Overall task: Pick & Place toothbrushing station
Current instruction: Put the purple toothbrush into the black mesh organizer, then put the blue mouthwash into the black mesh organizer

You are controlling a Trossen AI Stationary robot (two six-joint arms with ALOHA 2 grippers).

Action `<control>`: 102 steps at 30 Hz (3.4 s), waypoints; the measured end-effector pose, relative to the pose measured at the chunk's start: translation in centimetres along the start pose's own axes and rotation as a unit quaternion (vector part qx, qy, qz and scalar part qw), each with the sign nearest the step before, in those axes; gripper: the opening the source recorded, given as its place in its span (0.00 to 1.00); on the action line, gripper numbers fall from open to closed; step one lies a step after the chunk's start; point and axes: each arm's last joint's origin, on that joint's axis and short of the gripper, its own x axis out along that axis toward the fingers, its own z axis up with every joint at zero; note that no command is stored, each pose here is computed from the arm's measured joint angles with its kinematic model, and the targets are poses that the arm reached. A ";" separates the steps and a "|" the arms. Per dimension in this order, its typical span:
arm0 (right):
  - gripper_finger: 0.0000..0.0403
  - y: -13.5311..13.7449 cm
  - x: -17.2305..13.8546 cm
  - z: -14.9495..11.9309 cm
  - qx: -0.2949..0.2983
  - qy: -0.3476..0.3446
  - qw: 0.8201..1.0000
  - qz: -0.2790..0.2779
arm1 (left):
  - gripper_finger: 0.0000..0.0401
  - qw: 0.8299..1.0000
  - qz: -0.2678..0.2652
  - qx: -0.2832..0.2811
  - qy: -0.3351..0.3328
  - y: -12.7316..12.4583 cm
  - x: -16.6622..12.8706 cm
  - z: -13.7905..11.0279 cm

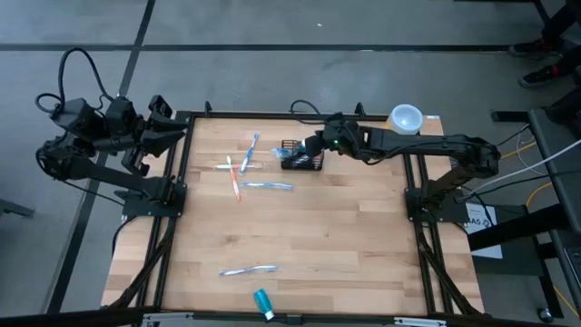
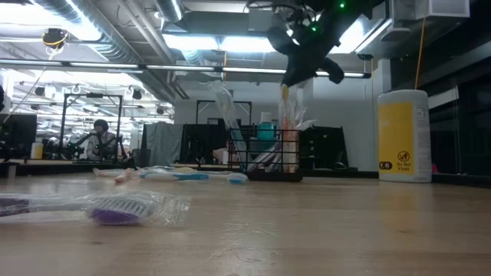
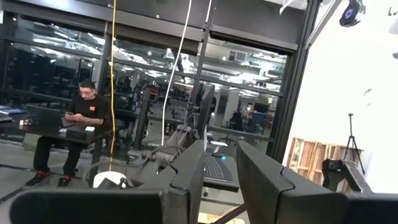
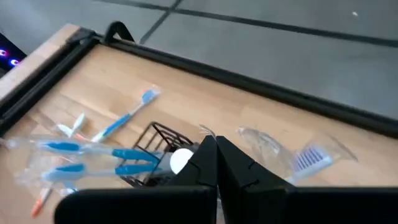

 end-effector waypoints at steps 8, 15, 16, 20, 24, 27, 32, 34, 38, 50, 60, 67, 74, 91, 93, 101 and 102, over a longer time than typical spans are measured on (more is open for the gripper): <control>0.04 -0.1 0.2 -0.2 0.007 0.009 1.000 -0.003 | 0.22 1.000 -0.001 0.004 -0.007 0.0 -0.4 0.2; 0.26 -0.5 0.2 0.2 0.018 0.009 1.000 -0.006 | 0.22 1.000 -0.004 0.007 -0.004 0.0 -0.4 0.2; 0.29 -0.7 0.3 0.3 0.019 0.009 1.000 -0.010 | 0.22 1.000 -0.004 0.008 -0.004 0.0 -0.4 0.2; 0.41 -1.6 0.7 1.3 0.049 -0.003 0.999 -0.012 | 0.22 1.000 -0.005 0.008 -0.004 0.0 -0.4 0.2; 0.48 -2.2 0.4 2.7 0.064 -0.028 0.998 0.000 | 0.22 1.000 -0.013 0.009 -0.002 -0.1 -0.4 0.1; 0.49 -2.7 0.1 3.5 0.076 -0.043 0.996 0.009 | 0.22 1.000 -0.014 0.009 -0.002 -0.1 -0.4 0.2; 0.49 -2.9 -1.3 4.8 0.080 -0.073 0.993 0.040 | 0.22 1.000 -0.013 0.012 0.003 0.0 -0.4 0.1; 0.48 -2.4 -2.8 5.9 0.080 -0.116 0.986 0.091 | 0.22 1.000 -0.007 0.010 0.018 0.0 -0.4 -0.2; 0.46 -1.5 -6.7 7.5 0.072 -0.185 0.961 0.192 | 0.22 0.996 0.040 -0.012 0.080 0.5 -0.4 -1.6; 0.41 0.0 -14.5 4.4 0.046 -0.081 0.932 0.351 | 0.22 0.877 0.185 -0.156 0.416 1.9 1.0 -11.4; 0.41 0.8 -17.1 1.2 0.032 -0.008 0.936 0.351 | 0.22 0.820 0.100 -0.157 0.541 -0.4 4.4 -23.0; 0.41 1.4 -19.7 -1.4 0.017 0.046 0.924 0.379 | 0.29 0.828 0.085 -0.128 0.539 -3.7 8.0 -29.8; 0.41 1.9 -22.4 -3.3 0.004 0.054 0.911 0.409 | 0.37 0.805 0.108 -0.123 0.570 -6.2 11.2 -35.0; 0.41 2.1 -25.9 -5.9 -0.030 0.046 0.899 0.434 | 0.42 0.775 -0.140 0.093 0.609 -17.4 11.6 -37.2; 0.41 2.0 -26.0 -5.9 -0.029 0.039 0.902 0.430 | 0.42 0.778 -0.158 0.115 0.597 -17.9 11.9 -37.1; 0.41 1.9 -26.4 -6.1 -0.017 0.027 0.907 0.419 | 0.45 0.757 -0.204 0.190 0.591 -18.2 12.2 -38.6; 0.41 1.9 -26.4 -6.2 -0.015 0.026 0.908 0.419 | 0.46 0.752 -0.211 0.202 0.592 -18.2 12.1 -38.8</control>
